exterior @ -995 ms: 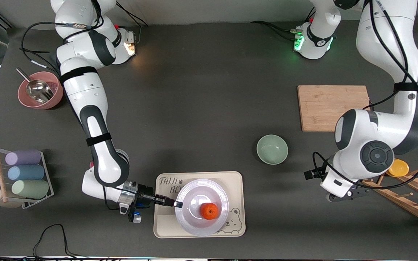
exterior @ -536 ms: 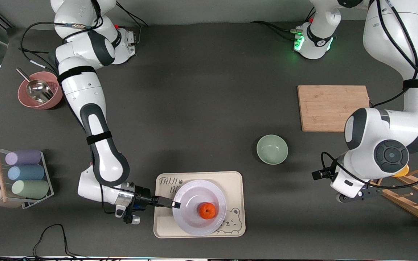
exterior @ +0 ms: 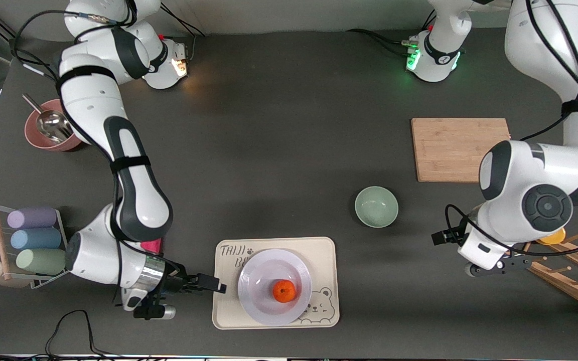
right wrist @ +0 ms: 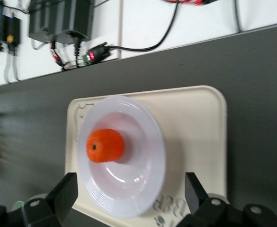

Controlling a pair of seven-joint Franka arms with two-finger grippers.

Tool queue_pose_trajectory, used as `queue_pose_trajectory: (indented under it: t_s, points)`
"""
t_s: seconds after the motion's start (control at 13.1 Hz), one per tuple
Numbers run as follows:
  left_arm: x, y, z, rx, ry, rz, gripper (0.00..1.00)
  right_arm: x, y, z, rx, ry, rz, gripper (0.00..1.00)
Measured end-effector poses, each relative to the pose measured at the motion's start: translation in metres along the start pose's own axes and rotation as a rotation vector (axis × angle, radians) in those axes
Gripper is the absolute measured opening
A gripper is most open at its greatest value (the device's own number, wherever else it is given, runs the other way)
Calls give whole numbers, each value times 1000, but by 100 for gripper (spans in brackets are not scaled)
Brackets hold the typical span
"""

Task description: Place orange and plate with both arms

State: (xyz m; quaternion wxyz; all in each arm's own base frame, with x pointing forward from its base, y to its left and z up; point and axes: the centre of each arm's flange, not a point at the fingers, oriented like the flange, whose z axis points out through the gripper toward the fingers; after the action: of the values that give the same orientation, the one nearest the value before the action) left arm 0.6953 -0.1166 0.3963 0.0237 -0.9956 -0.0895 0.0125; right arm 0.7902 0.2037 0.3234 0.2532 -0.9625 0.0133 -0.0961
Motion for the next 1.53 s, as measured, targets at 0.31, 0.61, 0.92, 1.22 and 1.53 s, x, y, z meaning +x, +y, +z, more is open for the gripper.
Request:
queue_pose_trajectory:
  t_s: [0.31,0.61,0.92,1.22,1.53]
  points:
    - [-47,-25,-77,0,10,30,100,-10,-34,-95,-163,-62,-7,100]
    - [-112,-53,-166,14,-19,57,100,-46,-22,-142,-310,-119,-15,100]
    - [-136,-66,-194,16,-23,66,100,-83,-24,-188,-387,-147,-35,100]
    - [-140,-70,-202,21,-42,62,100,-126,10,-243,-444,-157,-24,100]
    - [-143,-89,-220,22,-66,40,100,-168,48,-297,-494,-221,13,100]
